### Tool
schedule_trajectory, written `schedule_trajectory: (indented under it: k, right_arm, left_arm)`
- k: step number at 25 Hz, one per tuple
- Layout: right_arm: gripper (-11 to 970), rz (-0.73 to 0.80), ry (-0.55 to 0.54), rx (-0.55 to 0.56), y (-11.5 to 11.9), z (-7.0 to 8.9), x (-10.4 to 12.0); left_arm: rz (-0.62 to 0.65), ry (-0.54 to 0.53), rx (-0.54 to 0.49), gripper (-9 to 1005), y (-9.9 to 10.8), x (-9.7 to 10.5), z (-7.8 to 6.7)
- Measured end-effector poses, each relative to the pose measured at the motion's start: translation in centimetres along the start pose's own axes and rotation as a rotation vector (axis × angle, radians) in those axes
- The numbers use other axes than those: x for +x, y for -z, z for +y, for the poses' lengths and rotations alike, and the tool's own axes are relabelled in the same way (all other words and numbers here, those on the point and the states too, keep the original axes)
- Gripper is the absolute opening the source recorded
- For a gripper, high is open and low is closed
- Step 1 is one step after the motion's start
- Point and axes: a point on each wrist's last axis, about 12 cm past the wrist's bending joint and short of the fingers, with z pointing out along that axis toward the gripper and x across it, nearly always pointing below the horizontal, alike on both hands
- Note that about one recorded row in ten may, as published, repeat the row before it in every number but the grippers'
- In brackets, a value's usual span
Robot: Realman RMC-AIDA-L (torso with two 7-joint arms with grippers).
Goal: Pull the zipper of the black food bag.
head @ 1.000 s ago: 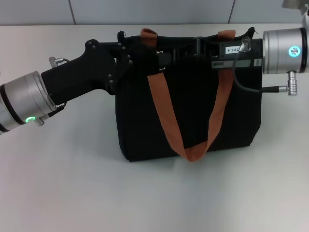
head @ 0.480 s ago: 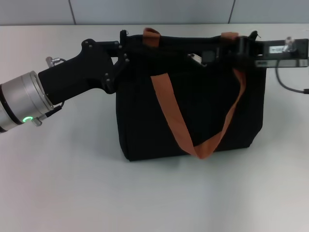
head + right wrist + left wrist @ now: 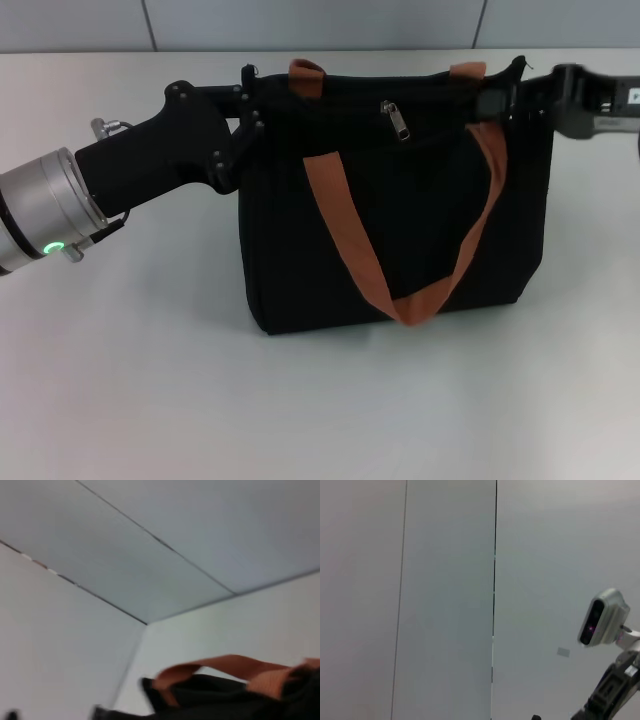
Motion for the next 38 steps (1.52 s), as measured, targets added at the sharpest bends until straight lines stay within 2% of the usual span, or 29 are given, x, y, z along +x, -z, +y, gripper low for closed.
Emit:
schedule_trajectory:
  k: [6, 12, 14, 20, 29, 38]
  right_arm:
    - [11, 0.023, 0.083, -0.113, -0.8, 1.4, -0.7]
    - [19, 0.138, 0.122, -0.069, -3.3, 1.8, -1.6]
    - [183, 0.177, 0.114, -0.054, -4.3, 1.6, -1.9]
    - [254, 0.177, 0.134, -0.001, -4.7, 1.4, -2.4]
    - [245, 0.165, 0.163, 0.016, -4.5, 1.9, -2.9]
    - [244, 0.228, 0.211, 0.027, -6.7, 2.6, -2.4]
  left_arm:
    - [-0.001, 0.002, 0.000, 22, -0.1, 0.0, 0.0]
    - [-0.008, 0.000, 0.012, 22, -0.3, -0.1, -0.1]
    - [-0.008, -0.004, 0.017, 23, -0.3, -0.2, -0.1]
    - [-0.009, -0.010, 0.019, 23, -0.3, -0.2, -0.1]
    - [-0.011, -0.011, 0.017, 24, -0.3, -0.2, -0.1]
    - [-0.012, -0.010, 0.020, 25, -0.4, -0.2, -0.1]
